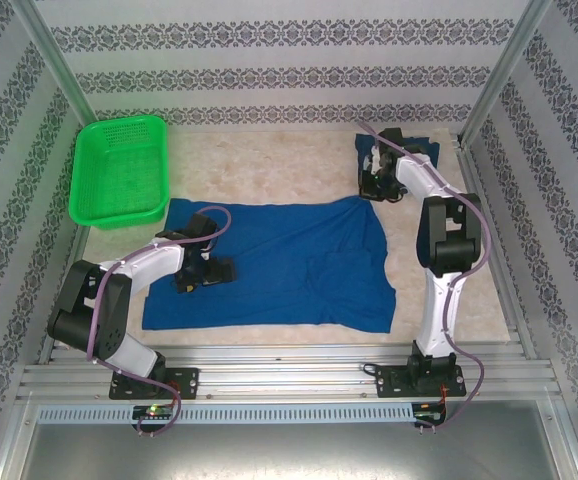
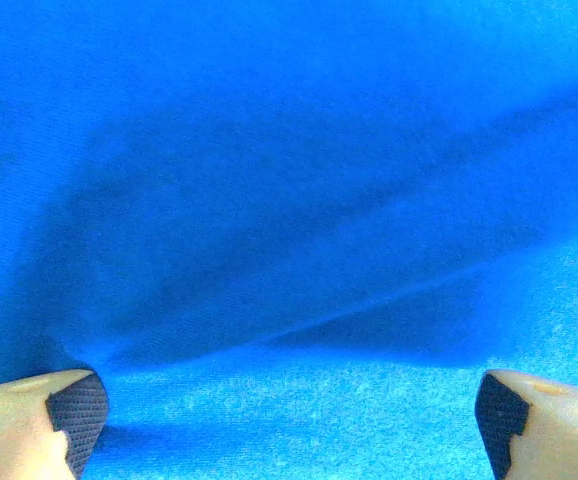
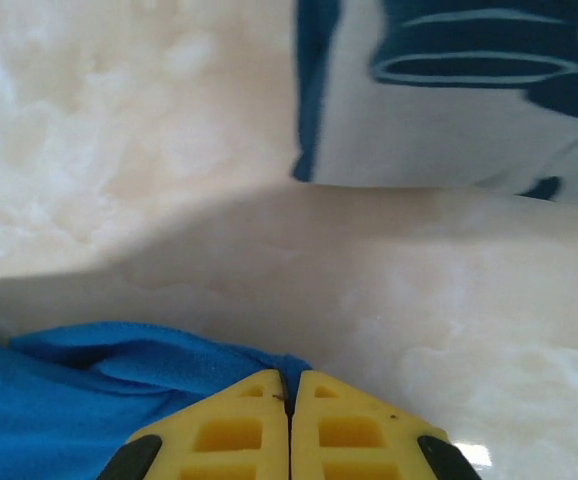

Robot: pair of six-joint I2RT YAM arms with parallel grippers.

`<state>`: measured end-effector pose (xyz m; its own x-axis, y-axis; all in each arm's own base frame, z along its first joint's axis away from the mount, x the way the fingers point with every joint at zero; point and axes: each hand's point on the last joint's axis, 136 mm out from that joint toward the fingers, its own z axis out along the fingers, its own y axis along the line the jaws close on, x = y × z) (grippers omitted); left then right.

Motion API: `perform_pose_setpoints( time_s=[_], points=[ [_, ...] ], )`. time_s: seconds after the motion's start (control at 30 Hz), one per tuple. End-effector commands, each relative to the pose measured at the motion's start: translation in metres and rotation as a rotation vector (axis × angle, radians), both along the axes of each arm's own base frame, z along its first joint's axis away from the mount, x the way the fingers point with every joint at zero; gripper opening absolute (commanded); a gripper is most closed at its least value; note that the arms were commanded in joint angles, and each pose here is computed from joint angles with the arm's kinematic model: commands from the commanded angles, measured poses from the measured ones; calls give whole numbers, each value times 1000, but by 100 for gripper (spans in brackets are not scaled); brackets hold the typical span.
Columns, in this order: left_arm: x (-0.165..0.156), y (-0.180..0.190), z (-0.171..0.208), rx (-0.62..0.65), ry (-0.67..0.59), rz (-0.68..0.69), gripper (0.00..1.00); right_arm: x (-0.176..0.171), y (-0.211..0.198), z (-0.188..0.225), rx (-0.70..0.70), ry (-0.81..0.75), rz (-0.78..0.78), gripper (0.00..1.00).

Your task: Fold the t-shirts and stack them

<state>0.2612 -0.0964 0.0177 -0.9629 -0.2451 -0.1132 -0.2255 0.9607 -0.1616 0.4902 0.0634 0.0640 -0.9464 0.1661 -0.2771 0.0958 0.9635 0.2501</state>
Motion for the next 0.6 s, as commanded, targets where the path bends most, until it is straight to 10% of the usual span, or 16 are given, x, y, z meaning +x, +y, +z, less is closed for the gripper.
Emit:
perform_pose_setpoints(
  time_s=[0.0,0.33,0.57],
  points=[
    [-17,18,-23,60,89,42,98,9,-26,15,-35,-65,-121,9],
    [-15,17,-27,54,97,36,97,0,-42,3,54,-33,-262,29],
    [4,-4,-10,-50,12,-10,97,21,-1,49,140,-173,-61,51]
  ],
)
